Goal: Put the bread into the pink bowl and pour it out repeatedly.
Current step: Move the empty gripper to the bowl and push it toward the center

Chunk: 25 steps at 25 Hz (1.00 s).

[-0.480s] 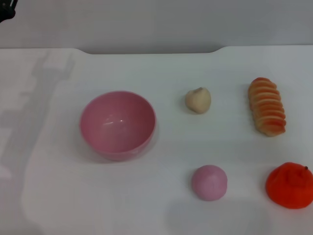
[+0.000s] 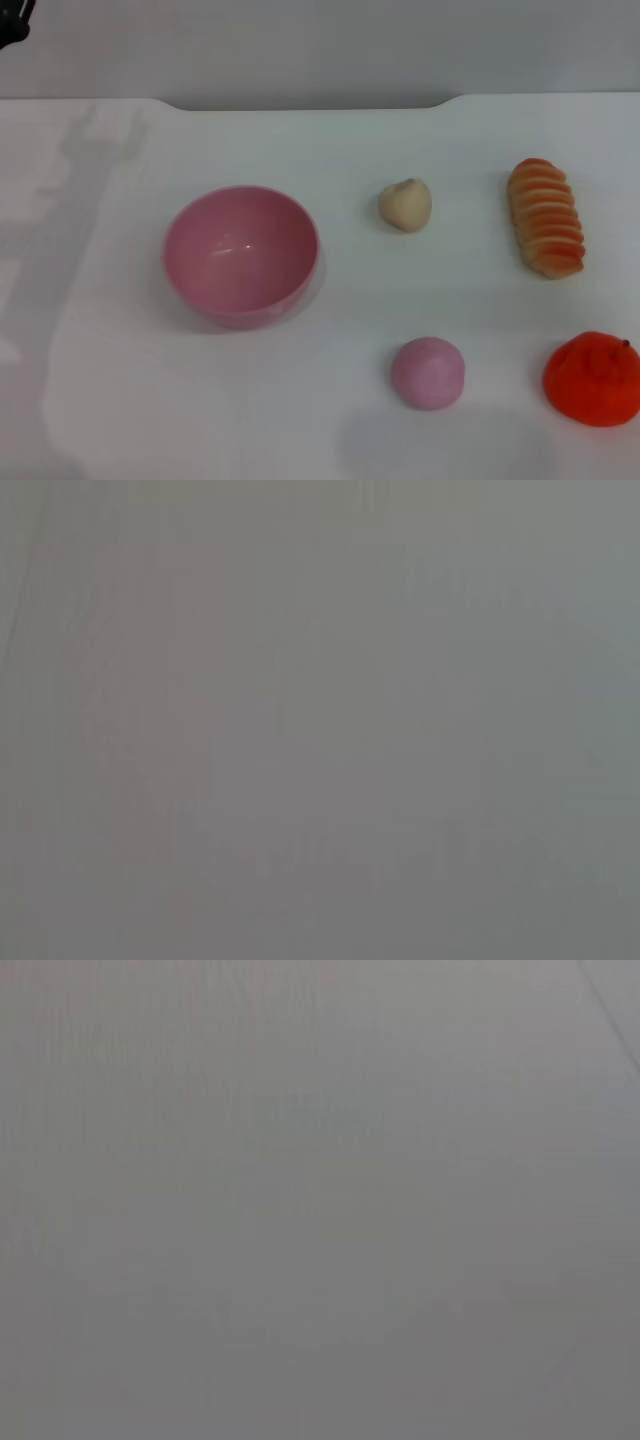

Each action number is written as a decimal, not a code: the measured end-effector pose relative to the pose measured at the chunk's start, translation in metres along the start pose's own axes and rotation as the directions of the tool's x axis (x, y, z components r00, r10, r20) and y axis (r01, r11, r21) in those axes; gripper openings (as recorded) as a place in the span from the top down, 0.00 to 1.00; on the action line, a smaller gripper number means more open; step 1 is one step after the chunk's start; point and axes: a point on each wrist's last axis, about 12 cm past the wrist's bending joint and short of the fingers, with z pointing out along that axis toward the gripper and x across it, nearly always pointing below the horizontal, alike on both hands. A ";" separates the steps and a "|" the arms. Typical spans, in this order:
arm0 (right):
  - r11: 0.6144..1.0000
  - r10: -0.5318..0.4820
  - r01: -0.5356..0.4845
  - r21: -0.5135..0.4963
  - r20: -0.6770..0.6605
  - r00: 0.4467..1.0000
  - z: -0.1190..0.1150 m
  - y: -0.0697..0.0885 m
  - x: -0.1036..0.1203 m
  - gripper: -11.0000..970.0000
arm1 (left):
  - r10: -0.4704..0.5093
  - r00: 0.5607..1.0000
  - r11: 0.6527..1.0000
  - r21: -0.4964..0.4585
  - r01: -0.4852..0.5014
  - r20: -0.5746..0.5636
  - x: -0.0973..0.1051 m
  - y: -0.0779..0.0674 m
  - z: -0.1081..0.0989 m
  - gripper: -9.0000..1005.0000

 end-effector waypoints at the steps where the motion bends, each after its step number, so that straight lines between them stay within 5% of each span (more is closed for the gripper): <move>1: 1.000 0.000 0.000 0.000 -0.001 1.000 0.000 0.000 0.000 0.38 | 0.000 1.000 1.000 0.000 0.000 0.000 0.000 0.000 0.000 0.32; 7: 1.000 -0.003 0.003 0.004 -0.005 1.000 -0.002 -0.002 0.000 0.38 | -0.103 0.991 0.994 -0.028 0.101 -0.086 -0.004 0.009 0.015 0.32; 16: 1.000 0.000 0.000 0.011 -0.023 1.000 -0.006 -0.005 0.003 0.38 | -0.123 0.974 0.992 0.017 0.129 -0.191 -0.019 0.009 0.032 0.33; 25: 0.999 0.001 0.000 0.035 -0.022 1.000 -0.002 -0.009 0.002 0.38 | -0.145 0.881 0.945 0.202 0.258 -0.450 -0.050 0.014 0.048 0.32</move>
